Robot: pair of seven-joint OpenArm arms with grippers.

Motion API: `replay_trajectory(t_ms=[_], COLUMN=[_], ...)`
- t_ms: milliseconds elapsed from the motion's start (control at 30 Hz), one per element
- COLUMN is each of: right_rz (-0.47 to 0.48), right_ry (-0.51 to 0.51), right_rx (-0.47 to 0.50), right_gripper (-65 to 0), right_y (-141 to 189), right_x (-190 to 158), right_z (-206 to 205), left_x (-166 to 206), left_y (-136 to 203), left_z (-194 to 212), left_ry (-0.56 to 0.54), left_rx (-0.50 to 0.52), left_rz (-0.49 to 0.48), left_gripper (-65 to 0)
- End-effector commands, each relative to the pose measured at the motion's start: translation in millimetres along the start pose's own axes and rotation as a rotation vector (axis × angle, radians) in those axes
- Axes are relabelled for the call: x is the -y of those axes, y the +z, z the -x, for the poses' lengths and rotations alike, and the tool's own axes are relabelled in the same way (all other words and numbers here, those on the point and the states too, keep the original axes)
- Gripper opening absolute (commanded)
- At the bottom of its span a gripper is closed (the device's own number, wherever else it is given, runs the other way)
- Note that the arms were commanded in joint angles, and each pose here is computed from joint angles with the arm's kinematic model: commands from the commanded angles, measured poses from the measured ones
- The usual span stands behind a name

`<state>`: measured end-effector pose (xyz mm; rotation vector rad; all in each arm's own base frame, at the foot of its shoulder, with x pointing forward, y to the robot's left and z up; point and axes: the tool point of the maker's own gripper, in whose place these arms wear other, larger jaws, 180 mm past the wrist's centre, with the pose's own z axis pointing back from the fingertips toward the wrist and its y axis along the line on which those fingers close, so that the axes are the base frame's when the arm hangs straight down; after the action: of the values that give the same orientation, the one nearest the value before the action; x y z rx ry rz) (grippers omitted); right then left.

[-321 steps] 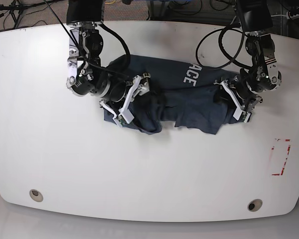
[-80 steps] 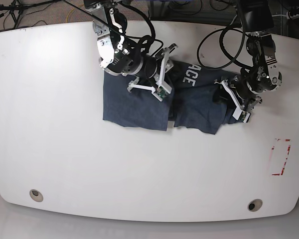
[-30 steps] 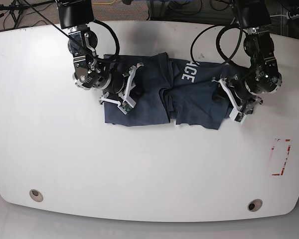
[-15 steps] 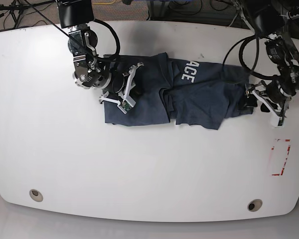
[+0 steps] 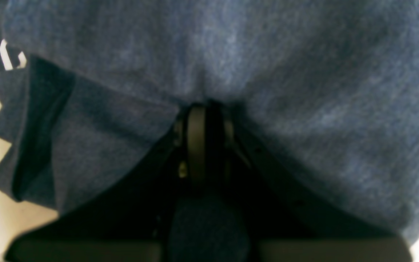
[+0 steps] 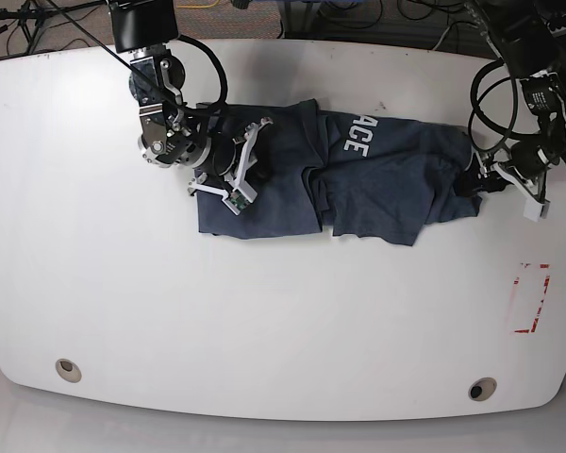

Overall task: Fold the T-shirt properly
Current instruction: 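Grasp the strip end with the left gripper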

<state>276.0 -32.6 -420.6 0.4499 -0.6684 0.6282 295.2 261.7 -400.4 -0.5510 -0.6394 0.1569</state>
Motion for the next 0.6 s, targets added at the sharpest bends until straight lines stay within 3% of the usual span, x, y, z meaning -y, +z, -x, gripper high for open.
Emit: replay_trajectory(t_ms=[0, 300, 367, 567], right_rz=[0.012, 0.012, 0.012, 0.011], right_ry=[0.014, 0.014, 0.014, 0.011], right_rx=[-0.011, -0.011, -0.011, -0.008], right_gripper=[-59.8, -59.8, -59.8, -59.8], right_y=[2.4, 2.4, 2.4, 2.4], right_x=[3.4, 3.4, 3.4, 3.3], right_z=[-1.0, -1.0, -1.0, -1.5], left_x=[-0.8, 31.2, 36.5, 45.7], left_y=[0.0, -26.1, -30.4, -38.4], left_z=[-4.9, 15.0, 20.1, 29.1], left_ry=[-0.011, -0.062, -0.077, -0.108], left_rx=[-0.01, -0.1, -0.125, -0.171], left_rz=[-0.009, 0.076, 0.086, 0.101], left_gripper=[-11.8, -12.5, -15.3, -39.2])
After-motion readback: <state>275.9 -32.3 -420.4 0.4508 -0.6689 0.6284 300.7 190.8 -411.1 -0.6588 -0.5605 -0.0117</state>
